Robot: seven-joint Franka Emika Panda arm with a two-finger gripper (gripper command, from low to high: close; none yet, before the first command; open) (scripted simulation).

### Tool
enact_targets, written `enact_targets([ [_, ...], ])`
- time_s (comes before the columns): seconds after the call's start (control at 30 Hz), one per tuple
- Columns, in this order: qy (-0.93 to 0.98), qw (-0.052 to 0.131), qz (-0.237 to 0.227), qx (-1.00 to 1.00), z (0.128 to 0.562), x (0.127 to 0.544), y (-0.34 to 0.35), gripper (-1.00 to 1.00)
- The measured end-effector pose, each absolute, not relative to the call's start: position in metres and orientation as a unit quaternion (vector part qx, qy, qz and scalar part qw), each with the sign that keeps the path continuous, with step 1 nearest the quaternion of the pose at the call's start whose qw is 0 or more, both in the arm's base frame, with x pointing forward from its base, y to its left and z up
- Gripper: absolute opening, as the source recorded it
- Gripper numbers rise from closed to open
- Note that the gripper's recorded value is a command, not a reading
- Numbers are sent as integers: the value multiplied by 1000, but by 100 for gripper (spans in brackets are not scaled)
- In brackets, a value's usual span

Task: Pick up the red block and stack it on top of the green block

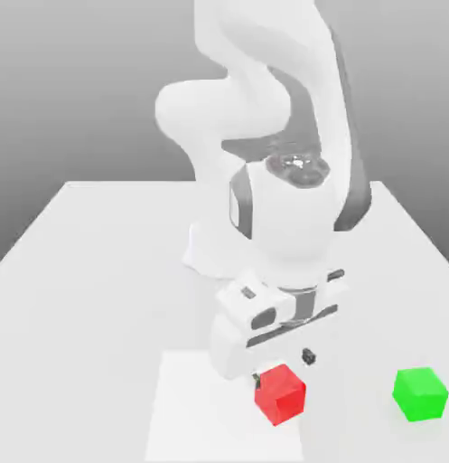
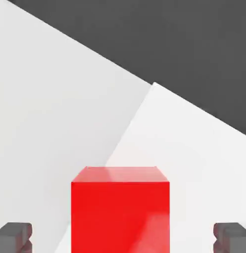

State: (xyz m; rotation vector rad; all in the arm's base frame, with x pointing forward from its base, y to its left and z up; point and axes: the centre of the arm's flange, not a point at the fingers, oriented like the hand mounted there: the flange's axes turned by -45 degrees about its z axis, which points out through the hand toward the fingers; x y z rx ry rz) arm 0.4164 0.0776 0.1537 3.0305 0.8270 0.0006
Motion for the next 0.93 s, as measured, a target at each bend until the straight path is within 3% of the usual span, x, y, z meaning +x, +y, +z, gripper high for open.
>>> enact_targets([
  [0.03, 263, 0, 0, 965, 147, 416, 77, -100],
  [0.27, 263, 0, 0, 965, 147, 416, 78, -100],
  [0.43, 263, 0, 0, 965, 196, 416, 78, -100],
  [0.67, 370, 0, 0, 929, 238, 410, 237, -100],
  [0.8, 394, 0, 0, 919, 202, 402, 278, -100],
  [0.83, 395, 0, 0, 919, 190, 401, 279, 100],
  [0.93, 395, 0, 0, 919, 190, 401, 279, 100],
])
